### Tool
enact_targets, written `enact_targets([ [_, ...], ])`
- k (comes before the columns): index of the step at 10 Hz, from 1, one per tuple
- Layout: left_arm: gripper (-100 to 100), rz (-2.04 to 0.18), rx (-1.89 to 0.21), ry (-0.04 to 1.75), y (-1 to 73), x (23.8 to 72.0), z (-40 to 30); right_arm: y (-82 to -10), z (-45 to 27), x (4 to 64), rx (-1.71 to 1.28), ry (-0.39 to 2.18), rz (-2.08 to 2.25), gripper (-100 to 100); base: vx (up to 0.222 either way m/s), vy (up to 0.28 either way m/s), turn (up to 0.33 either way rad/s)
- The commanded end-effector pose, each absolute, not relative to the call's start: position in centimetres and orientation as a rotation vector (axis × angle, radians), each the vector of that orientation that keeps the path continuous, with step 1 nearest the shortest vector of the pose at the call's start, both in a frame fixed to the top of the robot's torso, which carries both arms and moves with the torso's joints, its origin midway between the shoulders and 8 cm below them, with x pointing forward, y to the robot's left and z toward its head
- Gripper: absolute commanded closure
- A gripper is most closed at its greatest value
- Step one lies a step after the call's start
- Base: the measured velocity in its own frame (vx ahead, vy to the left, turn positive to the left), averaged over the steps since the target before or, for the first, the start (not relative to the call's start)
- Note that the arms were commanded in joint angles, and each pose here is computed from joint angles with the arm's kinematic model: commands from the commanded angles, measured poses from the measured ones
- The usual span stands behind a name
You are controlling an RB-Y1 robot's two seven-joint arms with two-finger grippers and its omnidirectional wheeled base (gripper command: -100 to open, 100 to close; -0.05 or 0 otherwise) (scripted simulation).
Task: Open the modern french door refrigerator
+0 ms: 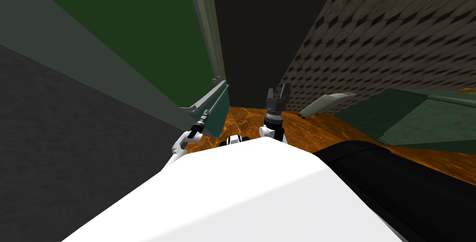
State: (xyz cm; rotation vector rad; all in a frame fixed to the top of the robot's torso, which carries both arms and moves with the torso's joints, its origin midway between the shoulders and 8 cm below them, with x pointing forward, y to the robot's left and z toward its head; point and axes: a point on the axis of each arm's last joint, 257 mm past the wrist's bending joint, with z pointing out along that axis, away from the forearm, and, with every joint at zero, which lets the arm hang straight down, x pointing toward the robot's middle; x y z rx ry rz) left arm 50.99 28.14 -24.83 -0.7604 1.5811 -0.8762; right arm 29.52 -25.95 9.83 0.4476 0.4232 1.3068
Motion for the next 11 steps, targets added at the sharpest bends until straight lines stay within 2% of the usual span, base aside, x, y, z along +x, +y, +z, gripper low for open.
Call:
enact_targets([
  [1,-100,-0.88,-0.743,1.56,28.0,53.3,-24.1,-25.9,9.8,29.5,0.448,0.423,1.307,0,-0.062,0.013,0.008],
  [4,-100,-0.839,-0.782,1.596,29.3,53.1,-26.7,-25.9,9.8,29.5,0.448,0.423,1.307,0,-0.008,0.002,-0.004],
  [6,-100,-0.872,-0.753,1.55,28.3,55.8,-24.4,-25.9,9.8,29.5,0.448,0.423,1.307,0,-0.099,0.022,-0.049],
  [9,-100,-0.829,-0.792,1.585,29.7,55.9,-27.0,-25.9,9.8,29.5,0.448,0.423,1.307,0,-0.017,0.007,-0.011],
  [11,-100,-0.865,-0.771,1.546,28.6,57.5,-25.1,-25.9,9.8,29.5,0.448,0.423,1.307,0,-0.047,-0.001,-0.018],
])
